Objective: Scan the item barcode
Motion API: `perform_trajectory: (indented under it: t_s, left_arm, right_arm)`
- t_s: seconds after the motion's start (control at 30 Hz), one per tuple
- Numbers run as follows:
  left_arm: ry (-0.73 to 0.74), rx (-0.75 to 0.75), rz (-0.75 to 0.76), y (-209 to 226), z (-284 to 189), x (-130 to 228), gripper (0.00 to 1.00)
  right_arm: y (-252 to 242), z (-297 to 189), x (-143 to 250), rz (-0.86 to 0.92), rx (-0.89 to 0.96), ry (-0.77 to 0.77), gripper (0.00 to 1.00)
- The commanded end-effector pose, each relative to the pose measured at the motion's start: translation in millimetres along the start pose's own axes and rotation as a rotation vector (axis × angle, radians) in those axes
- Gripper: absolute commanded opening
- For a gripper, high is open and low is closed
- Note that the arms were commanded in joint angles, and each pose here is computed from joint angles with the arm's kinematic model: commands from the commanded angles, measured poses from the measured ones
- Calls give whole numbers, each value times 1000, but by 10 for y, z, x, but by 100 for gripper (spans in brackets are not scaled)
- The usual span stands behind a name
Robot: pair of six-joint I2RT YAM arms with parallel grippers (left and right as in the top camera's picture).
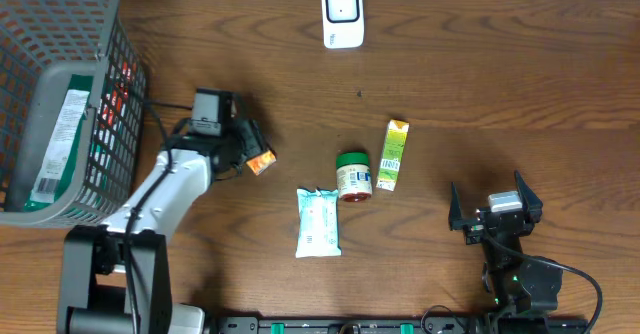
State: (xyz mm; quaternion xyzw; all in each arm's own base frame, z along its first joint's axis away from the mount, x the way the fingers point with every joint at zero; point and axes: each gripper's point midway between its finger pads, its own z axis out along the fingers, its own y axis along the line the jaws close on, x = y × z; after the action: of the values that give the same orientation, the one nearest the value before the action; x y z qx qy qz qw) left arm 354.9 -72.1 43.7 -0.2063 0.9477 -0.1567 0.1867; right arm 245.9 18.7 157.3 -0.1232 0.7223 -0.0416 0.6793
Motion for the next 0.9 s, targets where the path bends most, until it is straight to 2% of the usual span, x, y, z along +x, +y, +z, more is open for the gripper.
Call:
perform_trajectory:
  t_s: [0.0,0.27,0.43,0.6,0.87]
  left_arm:
    - [15,11,-81,31,-70,-22,63]
    - [80,-33,-86,180,108,215,49]
    - [98,-44,-100,219,197,249,48]
    - [101,-43,-98,218,199,255,42]
    - [107,-54,-100,300,250,346,42]
  right_arm:
    - [-3,-2,7,14,0,1,99]
    - [-3,-2,6,14,0,1,99]
    - [-3,-2,7,14,0,1,99]
    - [-3,-2,7,14,0,1,99]
    - [-3,-2,6,14,0,1,99]
